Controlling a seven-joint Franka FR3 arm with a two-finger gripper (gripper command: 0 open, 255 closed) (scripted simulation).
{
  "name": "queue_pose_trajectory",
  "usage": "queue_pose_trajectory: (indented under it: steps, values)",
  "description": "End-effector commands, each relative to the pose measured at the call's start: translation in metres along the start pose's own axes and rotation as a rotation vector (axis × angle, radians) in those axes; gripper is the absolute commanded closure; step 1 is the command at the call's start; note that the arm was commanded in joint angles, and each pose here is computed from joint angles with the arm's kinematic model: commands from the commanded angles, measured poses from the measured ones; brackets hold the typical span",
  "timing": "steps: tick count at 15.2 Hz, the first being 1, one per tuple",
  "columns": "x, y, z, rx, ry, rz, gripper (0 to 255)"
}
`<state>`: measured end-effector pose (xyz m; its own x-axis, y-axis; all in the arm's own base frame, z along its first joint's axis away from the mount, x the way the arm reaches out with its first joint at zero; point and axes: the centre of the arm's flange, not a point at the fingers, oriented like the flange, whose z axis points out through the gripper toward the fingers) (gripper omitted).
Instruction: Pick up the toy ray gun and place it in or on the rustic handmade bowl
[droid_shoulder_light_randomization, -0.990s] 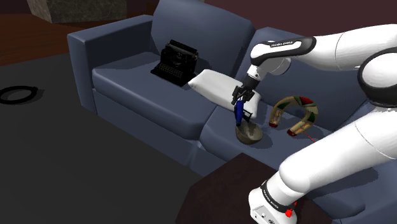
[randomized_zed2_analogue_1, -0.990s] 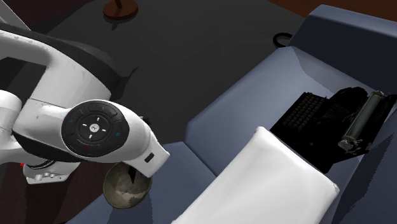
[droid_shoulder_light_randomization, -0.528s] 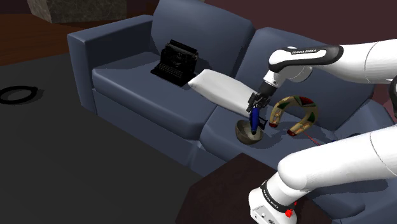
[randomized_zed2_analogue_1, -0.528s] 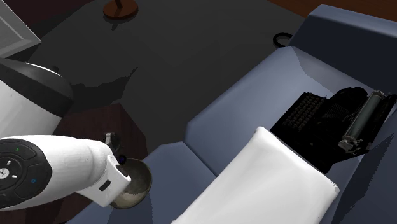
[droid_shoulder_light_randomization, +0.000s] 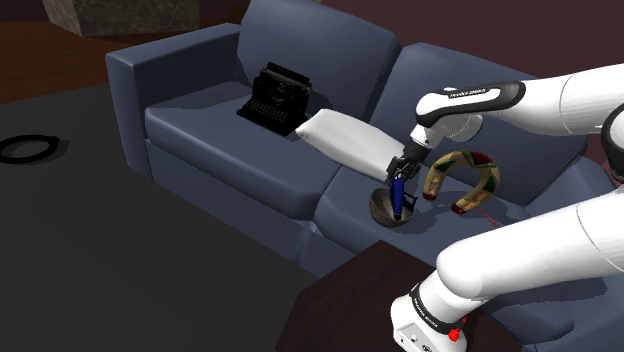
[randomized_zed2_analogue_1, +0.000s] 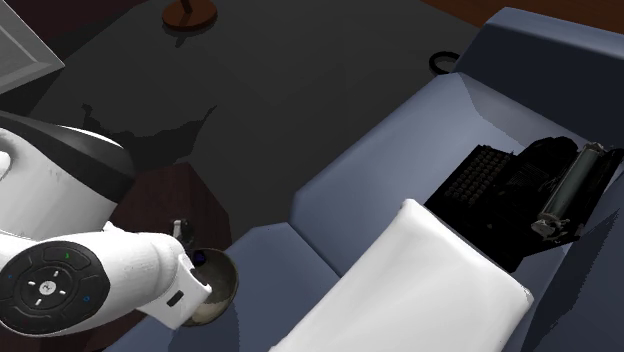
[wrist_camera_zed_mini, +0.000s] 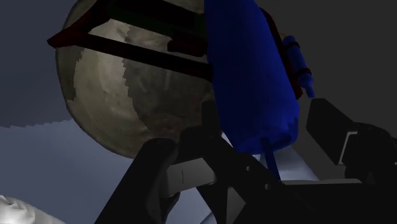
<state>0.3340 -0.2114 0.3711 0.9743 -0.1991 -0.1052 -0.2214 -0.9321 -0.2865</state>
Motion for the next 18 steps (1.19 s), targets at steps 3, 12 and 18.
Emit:
queue_pose_trajectory:
  steps: [3, 12, 18]
  values:
    - [0.002, 0.006, 0.021, 0.0, 0.0, 0.0, 255]
    - [0.005, 0.014, 0.047, 0.0, 0.0, 0.0, 255]
    - [0.005, 0.014, 0.047, 0.0, 0.0, 0.0, 0]
